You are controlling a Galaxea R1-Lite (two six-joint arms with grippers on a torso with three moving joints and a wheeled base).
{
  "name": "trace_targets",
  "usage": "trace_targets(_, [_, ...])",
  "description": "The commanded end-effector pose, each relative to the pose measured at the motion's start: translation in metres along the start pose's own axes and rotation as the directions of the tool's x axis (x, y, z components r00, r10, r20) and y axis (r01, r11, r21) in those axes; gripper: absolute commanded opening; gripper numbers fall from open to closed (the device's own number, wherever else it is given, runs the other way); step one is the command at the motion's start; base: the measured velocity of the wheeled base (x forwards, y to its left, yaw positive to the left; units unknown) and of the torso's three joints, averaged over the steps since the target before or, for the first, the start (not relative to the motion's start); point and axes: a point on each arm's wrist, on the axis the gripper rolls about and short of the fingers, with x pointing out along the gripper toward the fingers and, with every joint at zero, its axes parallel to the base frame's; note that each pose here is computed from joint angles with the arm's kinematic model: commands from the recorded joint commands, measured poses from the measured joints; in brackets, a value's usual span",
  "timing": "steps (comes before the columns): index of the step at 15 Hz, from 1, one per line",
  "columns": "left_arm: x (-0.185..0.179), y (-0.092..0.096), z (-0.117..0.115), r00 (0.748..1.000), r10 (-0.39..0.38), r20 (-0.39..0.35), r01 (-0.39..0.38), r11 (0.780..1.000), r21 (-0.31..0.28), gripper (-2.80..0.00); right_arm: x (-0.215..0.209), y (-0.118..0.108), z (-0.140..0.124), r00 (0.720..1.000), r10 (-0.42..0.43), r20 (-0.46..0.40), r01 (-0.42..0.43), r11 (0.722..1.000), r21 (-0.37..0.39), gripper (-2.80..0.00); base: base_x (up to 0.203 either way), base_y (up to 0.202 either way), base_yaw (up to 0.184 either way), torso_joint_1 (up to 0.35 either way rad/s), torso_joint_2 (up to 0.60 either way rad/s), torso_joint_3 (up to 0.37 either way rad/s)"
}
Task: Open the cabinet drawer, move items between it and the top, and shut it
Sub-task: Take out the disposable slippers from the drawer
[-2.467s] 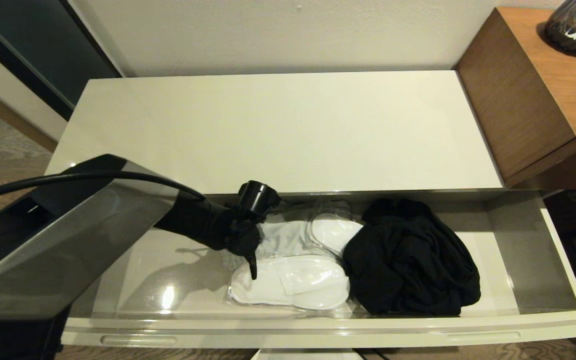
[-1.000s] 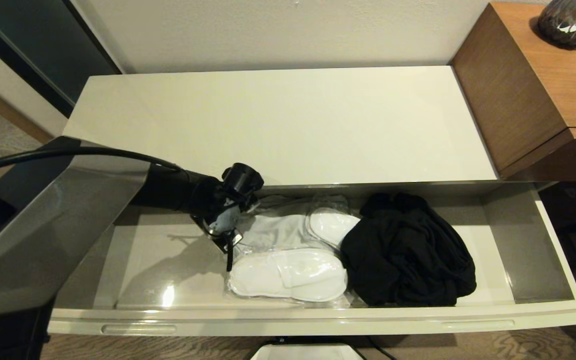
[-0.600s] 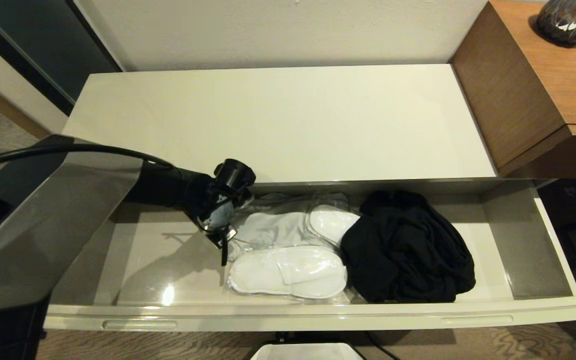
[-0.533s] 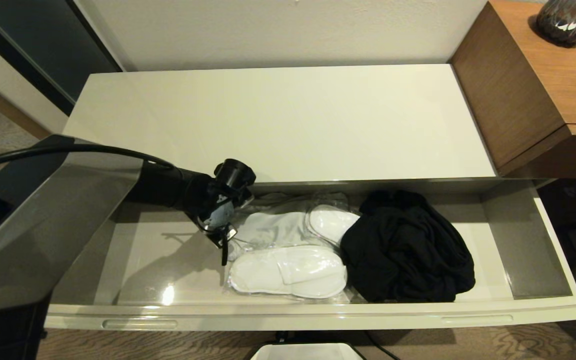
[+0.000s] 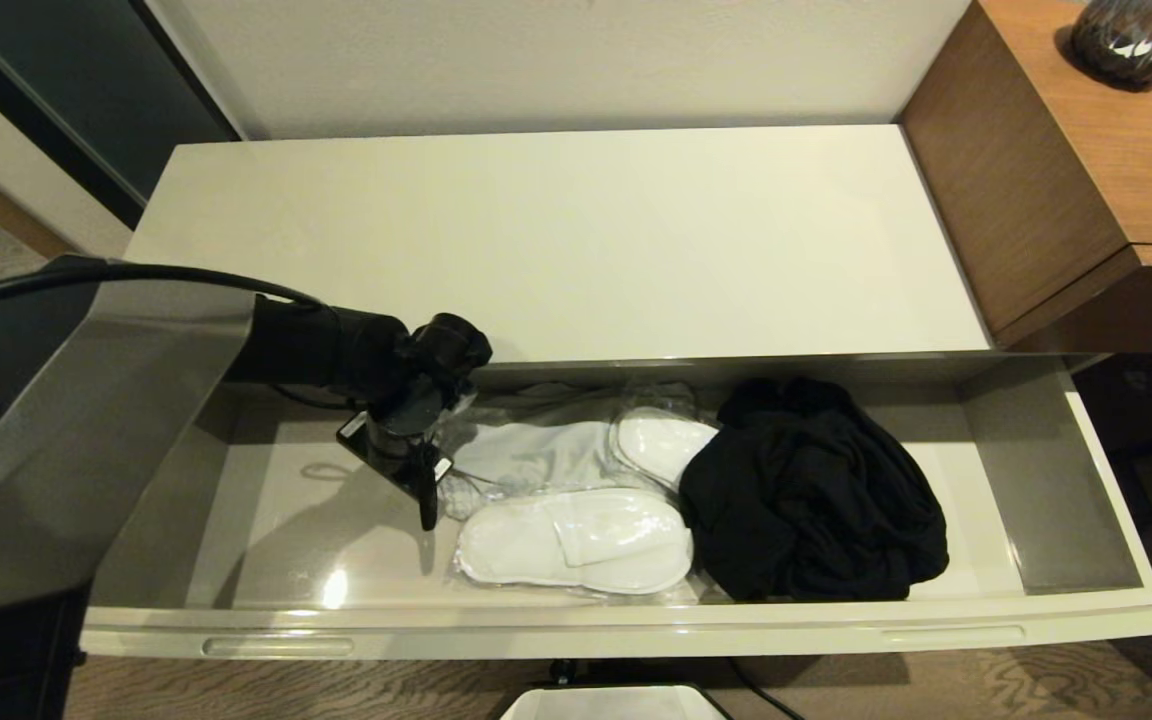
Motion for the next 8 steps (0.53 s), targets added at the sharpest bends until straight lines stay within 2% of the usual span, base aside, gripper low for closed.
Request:
trace_targets(1, [-0.168, 0.105, -0.042, 0.973, -0.047, 0.227, 0.136, 0.908, -0.395, -2.80, 0.000, 0.000, 0.000, 1.000, -0.001, -0.001, 0.001, 1.000, -0.001, -2.80, 0.000, 0.000, 0.000, 0.000, 0.00, 0.000])
trace_targets(2, [-0.159, 0.098, -0.047, 0.978, -0.142, 0.156, 0.196, 0.885, -0.422, -2.80, 0.000, 0.000, 0.000, 1.000, -0.001, -0.001, 0.001, 1.000, -0.001, -2.80, 0.000, 0.000, 0.000, 0.000, 0.00, 0.000])
trace_targets(4, [-0.148, 0.095, -0.055, 0.970, -0.223, 0.099, 0.243, 0.849, -0.470, -2.80, 0.000, 0.000, 0.000, 1.000, -0.001, -0.001, 0.001, 1.000, 0.001, -2.80, 0.000, 0.000, 0.000, 0.000, 0.00, 0.000])
trace_targets(5, [-0.145, 0.096, -0.055, 0.970, -0.223, 0.094, 0.240, 0.840, -0.487, -2.80, 0.000, 0.000, 0.000, 1.000, -0.001, -0.001, 0.001, 1.000, -0.001, -2.80, 0.000, 0.000, 0.000, 0.000, 0.00, 0.000])
trace_targets(6, [-0.145, 0.096, -0.055, 0.970, -0.223, 0.094, 0.240, 0.840, -0.487, -2.80, 0.000, 0.000, 0.000, 1.000, -0.001, -0.001, 0.001, 1.000, -0.001, -2.80, 0.000, 0.000, 0.000, 0.000, 0.00, 0.000])
trace_targets(8, [-0.147, 0.102, -0.050, 0.970, -0.197, 0.145, 0.243, 0.832, -0.498, -2.80, 0.000, 0.000, 0.000, 1.000, -0.001, -0.001, 0.001, 1.000, -0.001, -2.80, 0.000, 0.000, 0.000, -0.002, -0.02, 0.014])
